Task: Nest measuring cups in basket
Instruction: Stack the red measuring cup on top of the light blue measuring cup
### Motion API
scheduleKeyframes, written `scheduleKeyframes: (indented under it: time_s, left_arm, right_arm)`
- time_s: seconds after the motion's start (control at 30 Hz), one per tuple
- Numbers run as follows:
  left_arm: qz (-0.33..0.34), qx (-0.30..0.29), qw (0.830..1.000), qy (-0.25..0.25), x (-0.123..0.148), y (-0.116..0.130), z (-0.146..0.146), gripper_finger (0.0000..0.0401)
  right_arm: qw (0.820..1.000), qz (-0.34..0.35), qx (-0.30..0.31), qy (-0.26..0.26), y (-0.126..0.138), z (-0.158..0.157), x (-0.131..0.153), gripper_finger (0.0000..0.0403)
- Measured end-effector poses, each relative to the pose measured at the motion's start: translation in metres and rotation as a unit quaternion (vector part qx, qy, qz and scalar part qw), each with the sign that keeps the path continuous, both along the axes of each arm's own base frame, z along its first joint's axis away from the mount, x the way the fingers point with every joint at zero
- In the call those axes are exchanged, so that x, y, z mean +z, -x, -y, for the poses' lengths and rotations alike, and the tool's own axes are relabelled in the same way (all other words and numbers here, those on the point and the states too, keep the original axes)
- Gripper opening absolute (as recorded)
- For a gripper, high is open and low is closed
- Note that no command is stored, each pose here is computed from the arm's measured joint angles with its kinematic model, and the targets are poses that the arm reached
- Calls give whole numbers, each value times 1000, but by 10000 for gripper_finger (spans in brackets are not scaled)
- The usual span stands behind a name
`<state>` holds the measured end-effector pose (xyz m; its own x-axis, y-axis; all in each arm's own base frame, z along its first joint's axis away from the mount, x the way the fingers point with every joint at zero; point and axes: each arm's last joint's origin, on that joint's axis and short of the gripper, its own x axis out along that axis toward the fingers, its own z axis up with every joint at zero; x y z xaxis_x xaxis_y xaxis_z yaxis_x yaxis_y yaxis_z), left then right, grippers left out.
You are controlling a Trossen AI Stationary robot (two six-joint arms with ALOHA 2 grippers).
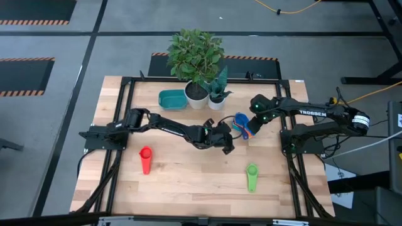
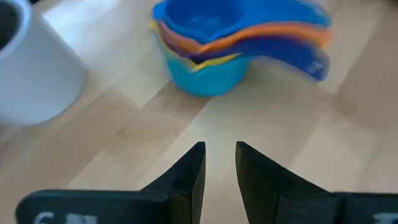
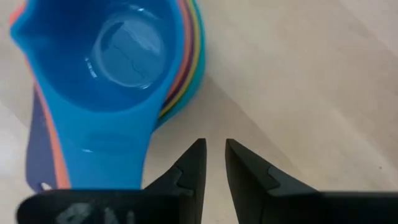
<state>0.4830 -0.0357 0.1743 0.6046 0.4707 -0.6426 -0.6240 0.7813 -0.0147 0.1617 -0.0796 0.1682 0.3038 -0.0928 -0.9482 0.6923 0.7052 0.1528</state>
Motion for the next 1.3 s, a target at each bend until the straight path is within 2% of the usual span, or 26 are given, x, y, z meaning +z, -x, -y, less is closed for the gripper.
scheduleKeyframes:
  time_s: [0.2, 0.4, 0.6, 0.7, 1.3]
  left_arm:
    - [45, 2, 999, 28, -23, -16, -10, 81]
    - [75, 0, 996, 49, -32, -24, -21, 81]
    - [100, 2, 993, 56, -29, -28, -31, 81]
    - [121, -3, 991, 64, -26, -30, -35, 81]
    - [131, -8, 989, 72, -24, -32, -40, 81]
  right_arm:
    - [1000, 3, -4, -8, -3, -6, 0, 65]
    - [1000, 6, -2, -13, -7, -13, 0, 65]
    - [1000, 15, 8, -15, -10, -18, 0, 65]
    - [999, 26, 9, -34, -12, -20, 1, 65]
    - [996, 65, 30, -61, -18, -23, 3, 65]
